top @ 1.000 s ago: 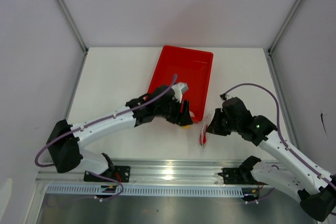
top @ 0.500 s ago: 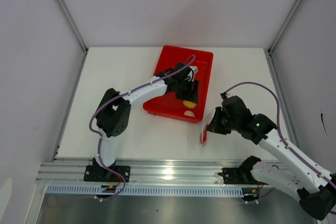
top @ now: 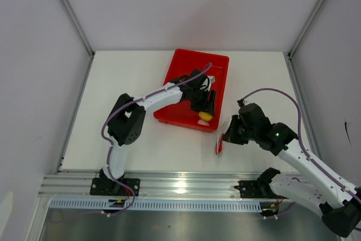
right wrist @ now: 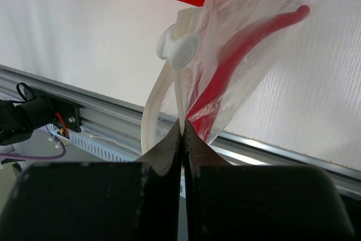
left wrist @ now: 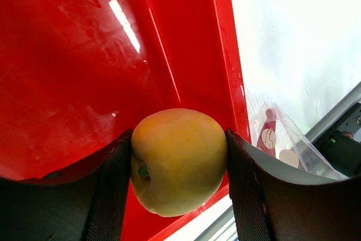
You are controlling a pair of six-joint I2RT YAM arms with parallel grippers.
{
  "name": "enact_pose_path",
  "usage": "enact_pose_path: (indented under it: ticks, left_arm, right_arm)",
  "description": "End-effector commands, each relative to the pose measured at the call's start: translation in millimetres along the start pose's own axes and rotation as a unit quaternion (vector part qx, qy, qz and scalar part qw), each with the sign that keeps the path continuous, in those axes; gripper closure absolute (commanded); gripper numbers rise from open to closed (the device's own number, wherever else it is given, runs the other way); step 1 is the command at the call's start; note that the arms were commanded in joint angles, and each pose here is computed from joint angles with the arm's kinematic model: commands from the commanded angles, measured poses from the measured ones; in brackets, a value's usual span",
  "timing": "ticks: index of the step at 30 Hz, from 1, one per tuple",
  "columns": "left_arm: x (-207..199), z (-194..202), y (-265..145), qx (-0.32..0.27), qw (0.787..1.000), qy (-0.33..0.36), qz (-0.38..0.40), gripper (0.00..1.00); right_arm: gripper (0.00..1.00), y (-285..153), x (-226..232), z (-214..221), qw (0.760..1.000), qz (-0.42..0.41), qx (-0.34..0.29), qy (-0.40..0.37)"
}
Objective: Place the food in the zip-top bag and seal the zipper
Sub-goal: Place the fake fruit in the bin.
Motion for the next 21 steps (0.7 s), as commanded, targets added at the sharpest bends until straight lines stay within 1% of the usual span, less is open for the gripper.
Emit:
enact_pose_path:
  ticks: [1, 3, 8, 10, 11, 14, 21]
  left_arm:
    - [-17, -3, 1, 0.006, 0.999, 0.003, 0.045, 0.45]
    - [-18, -2, 3, 0.012, 0.999, 0.003, 0.050, 0.41]
    - [-20, -3, 5, 0.020, 0.998, 0.004, 0.056, 0.34]
    - [-19, -4, 7, 0.023, 0.998, 0.004, 0.057, 0.34]
    - [-19, -3, 8, 0.024, 0.998, 0.005, 0.056, 0.32]
    - [-18, 0, 11, 0.036, 0.998, 0.002, 0.060, 0.30]
    - [-21, 3, 13, 0.049, 0.995, 0.000, 0.084, 0.27]
  right_arm:
    - [0.99, -10, 8, -11, 1.000, -0.013, -0.026, 0.001]
    - [0.99, -11, 9, -12, 1.000, -0.015, -0.027, 0.001]
    - [0.99, -13, 9, -11, 1.000, -0.016, -0.026, 0.002]
    - [0.98, -13, 9, -11, 1.000, -0.016, -0.026, 0.002]
    - [0.99, -14, 10, -11, 0.999, -0.018, -0.026, 0.003]
    - [0.99, -15, 11, -11, 0.999, -0.020, -0.027, 0.004]
    - [0.98, -17, 11, -9, 0.999, -0.023, -0.034, 0.011]
Point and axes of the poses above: each gripper's point midway between its finger pads, its own y axis out along the fingers, its own x axis along the line the jaws close on, z = x × y, the point moved 2 cm from there along -y, back along the fingers, and after that the axes turned 1 degree about -y, right-handed, at the moved point
